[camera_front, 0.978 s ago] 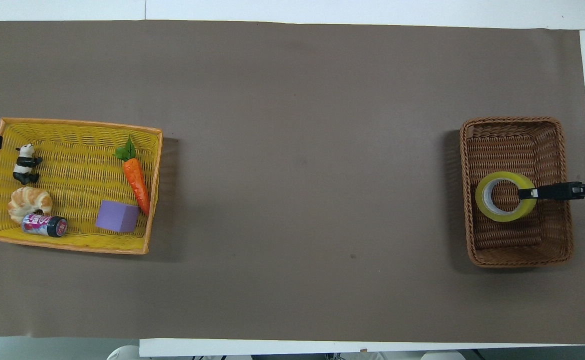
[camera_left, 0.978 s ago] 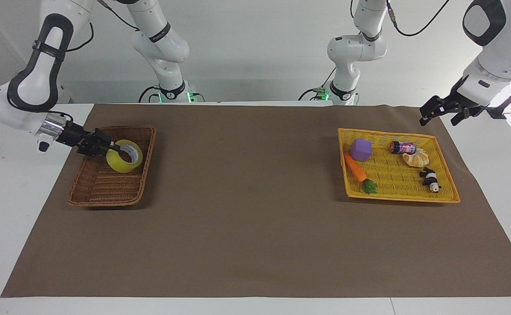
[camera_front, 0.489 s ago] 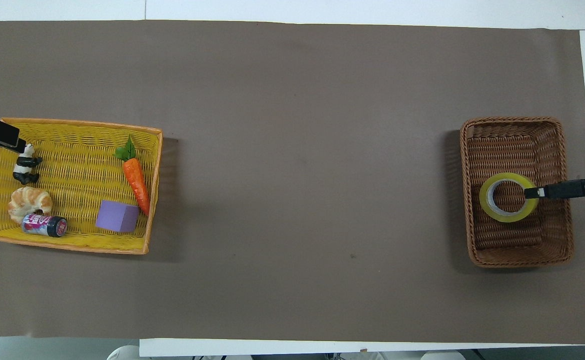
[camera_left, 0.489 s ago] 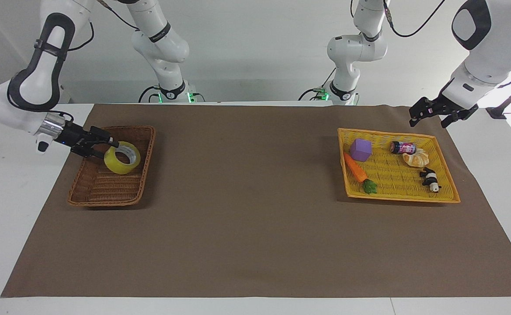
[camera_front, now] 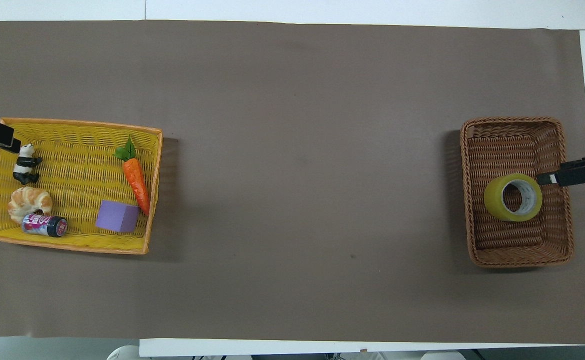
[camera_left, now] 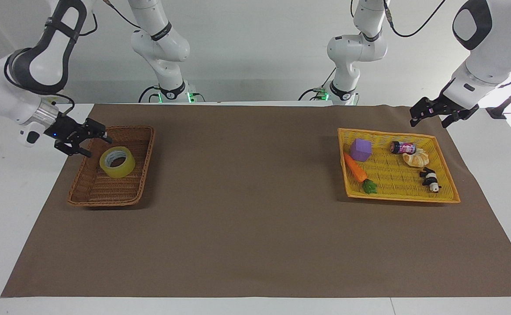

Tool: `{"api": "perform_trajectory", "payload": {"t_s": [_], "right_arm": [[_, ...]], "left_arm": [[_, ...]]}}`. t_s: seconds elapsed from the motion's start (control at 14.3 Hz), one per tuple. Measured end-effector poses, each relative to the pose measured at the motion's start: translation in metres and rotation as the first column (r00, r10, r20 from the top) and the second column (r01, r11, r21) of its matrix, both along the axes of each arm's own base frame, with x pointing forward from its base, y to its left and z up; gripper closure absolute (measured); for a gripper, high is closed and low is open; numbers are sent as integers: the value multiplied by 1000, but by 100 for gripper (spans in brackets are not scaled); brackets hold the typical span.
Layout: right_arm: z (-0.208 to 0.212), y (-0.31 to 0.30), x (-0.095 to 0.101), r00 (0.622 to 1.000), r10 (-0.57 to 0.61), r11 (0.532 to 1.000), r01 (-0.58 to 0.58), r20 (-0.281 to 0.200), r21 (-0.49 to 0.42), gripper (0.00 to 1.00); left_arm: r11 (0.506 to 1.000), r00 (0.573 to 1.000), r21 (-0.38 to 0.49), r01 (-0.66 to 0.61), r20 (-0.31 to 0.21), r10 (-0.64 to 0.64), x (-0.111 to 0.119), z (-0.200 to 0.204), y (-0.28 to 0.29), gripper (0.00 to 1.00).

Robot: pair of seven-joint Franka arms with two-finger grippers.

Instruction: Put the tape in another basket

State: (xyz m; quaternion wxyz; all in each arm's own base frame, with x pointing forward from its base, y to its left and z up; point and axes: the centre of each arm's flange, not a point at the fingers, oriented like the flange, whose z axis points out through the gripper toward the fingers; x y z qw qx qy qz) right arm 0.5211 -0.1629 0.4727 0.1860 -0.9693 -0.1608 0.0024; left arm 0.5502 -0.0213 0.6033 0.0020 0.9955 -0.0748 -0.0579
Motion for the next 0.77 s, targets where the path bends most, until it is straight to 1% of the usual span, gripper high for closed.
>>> {"api": "perform_trajectory", "payload": {"t_s": [0.14,0.28,0.42,0.49,0.63,0.77], "right_arm": [[36,33,6,999,-40,993,38,-12,-112,0],[58,57,3,990,-128,978,117,-56,-175,0],[72,60,-6,971,-219,952,190,-100,-239,0],[78,62,-9,963,-248,937,211,-105,-277,0],[92,74,-8,956,-276,908,226,-97,-354,0],[110,94,-5,958,-272,901,220,-91,-375,0]], "left_arm": [[1000,1000,0,0,0,0,0,0,0,0],[1000,1000,0,0,0,0,0,0,0,0],[1000,1000,0,0,0,0,0,0,0,0],[1000,1000,0,0,0,0,0,0,0,0],[1000,1000,0,0,0,0,0,0,0,0],[1000,1000,0,0,0,0,0,0,0,0]]}}
